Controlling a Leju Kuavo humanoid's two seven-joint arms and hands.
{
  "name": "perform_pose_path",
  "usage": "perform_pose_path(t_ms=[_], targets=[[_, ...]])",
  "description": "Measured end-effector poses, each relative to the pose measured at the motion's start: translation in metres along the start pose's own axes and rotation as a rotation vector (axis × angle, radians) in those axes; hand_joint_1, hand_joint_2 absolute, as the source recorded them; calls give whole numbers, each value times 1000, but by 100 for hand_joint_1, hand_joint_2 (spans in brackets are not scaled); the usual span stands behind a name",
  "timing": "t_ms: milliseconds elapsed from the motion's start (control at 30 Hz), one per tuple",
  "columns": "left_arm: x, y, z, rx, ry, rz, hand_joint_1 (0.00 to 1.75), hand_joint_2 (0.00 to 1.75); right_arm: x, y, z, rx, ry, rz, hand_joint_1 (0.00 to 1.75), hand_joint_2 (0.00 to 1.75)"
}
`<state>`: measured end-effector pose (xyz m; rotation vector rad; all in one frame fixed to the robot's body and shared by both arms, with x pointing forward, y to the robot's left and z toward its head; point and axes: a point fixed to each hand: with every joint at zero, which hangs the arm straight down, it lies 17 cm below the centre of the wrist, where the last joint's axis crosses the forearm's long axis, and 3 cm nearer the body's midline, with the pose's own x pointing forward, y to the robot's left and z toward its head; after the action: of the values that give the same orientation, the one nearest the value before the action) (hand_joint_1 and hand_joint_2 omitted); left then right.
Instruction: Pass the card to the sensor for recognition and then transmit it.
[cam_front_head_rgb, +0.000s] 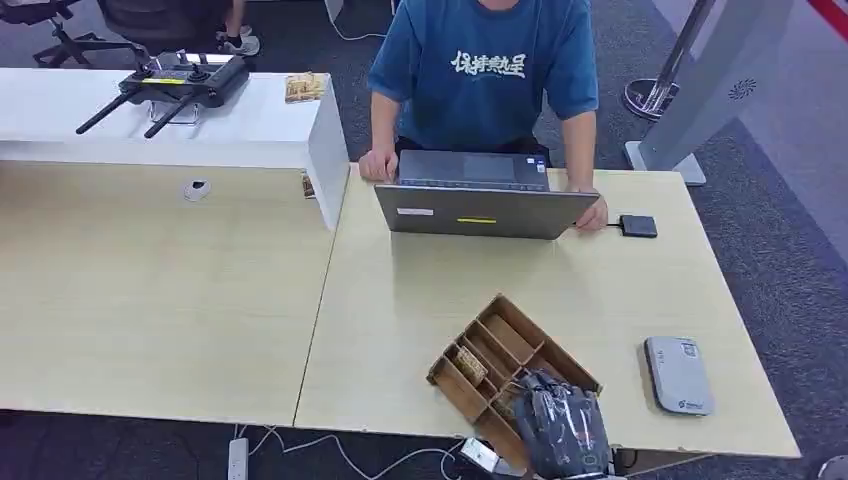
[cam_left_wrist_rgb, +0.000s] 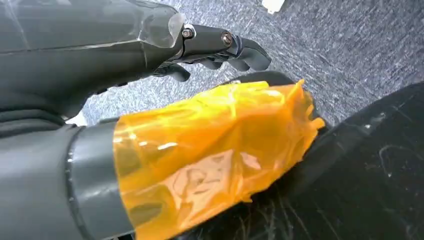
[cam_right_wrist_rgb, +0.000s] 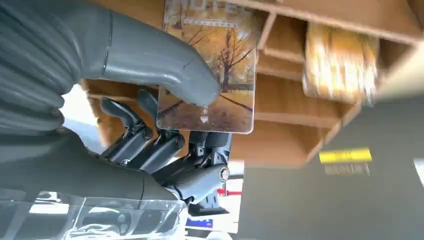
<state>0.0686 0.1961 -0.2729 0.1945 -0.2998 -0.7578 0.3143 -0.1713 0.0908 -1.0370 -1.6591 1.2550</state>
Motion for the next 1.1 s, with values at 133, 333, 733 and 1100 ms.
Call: perform_pose_path(t_ms=[133,333,733,1100], targets=[[3,-2,1,8,6,50,0,0,20,-45,-10,-208,-16,-75,175,175],[12,-15,4,-36,20,158,0,0,33,-107,-29,-417,-24,-133,175,175],[160,122,1,-62,-436,732,0,0,28,-146,-65,-530,-41,-275,175,175],[160,123,2,-66,-445,739,0,0,28,-153,-77,-551,-54,-354,175,175]])
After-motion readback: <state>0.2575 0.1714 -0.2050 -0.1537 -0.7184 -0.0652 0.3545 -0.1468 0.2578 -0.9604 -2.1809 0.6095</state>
